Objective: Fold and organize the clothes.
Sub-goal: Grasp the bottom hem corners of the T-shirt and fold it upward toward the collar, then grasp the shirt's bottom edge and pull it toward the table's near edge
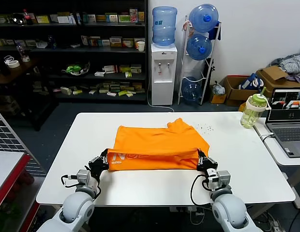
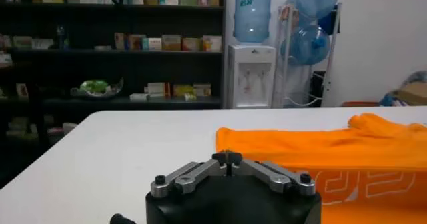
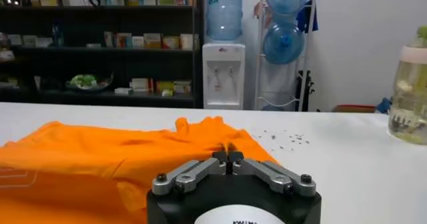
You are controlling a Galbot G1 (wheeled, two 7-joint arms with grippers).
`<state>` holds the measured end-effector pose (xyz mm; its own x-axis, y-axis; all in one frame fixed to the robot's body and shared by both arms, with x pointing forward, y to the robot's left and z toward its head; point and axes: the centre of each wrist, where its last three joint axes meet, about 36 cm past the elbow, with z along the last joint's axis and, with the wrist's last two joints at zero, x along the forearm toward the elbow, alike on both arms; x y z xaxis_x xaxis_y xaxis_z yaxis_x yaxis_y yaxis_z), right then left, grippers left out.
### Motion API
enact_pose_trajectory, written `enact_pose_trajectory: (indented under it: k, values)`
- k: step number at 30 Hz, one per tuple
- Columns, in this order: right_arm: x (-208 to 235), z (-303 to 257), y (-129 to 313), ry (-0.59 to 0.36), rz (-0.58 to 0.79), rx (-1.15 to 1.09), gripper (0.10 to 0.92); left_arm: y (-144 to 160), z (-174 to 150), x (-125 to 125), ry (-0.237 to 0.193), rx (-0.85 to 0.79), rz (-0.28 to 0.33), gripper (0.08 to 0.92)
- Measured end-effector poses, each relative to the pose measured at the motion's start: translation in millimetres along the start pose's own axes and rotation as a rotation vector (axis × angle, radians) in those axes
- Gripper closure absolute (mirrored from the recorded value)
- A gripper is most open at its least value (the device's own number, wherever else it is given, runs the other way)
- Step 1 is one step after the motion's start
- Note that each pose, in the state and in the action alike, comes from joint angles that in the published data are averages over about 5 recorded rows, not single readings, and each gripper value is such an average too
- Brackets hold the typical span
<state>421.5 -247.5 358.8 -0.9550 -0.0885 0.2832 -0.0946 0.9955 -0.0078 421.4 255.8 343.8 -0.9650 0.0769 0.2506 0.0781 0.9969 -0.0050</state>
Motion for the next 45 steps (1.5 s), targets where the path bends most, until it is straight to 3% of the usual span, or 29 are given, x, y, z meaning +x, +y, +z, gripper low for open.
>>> enact_pose_trajectory:
  k: [12,20,24,37,40,45]
  values:
    - [-9.6,-0.6,-19.3,-0.020,-0.006,0.068,0.544,3.5,4.9,-11.3,0.024,-0.007,-0.009,0.497]
    - [19.3,16.5,-44.5,0.023,-0.030,0.108,0.310,3.6,15.5,14.5,0.065,-0.004,-0.003,0.263]
    - [35.0,25.5,-54.3,0.066,-0.051,0.102,0.221,-2.4,23.9,29.4,0.096,0.013,0.009,0.191]
    - [50.0,42.9,-67.8,0.183,-0.088,0.025,0.202,-13.8,31.8,36.5,0.149,0.085,0.019,0.177]
    - [49.6,45.5,-69.1,0.195,-0.086,0.015,0.245,-13.0,33.7,32.4,0.154,0.091,0.014,0.177]
    - [50.6,48.1,-73.3,0.209,-0.081,0.009,0.386,-13.2,36.3,26.3,0.161,0.098,0.005,0.221]
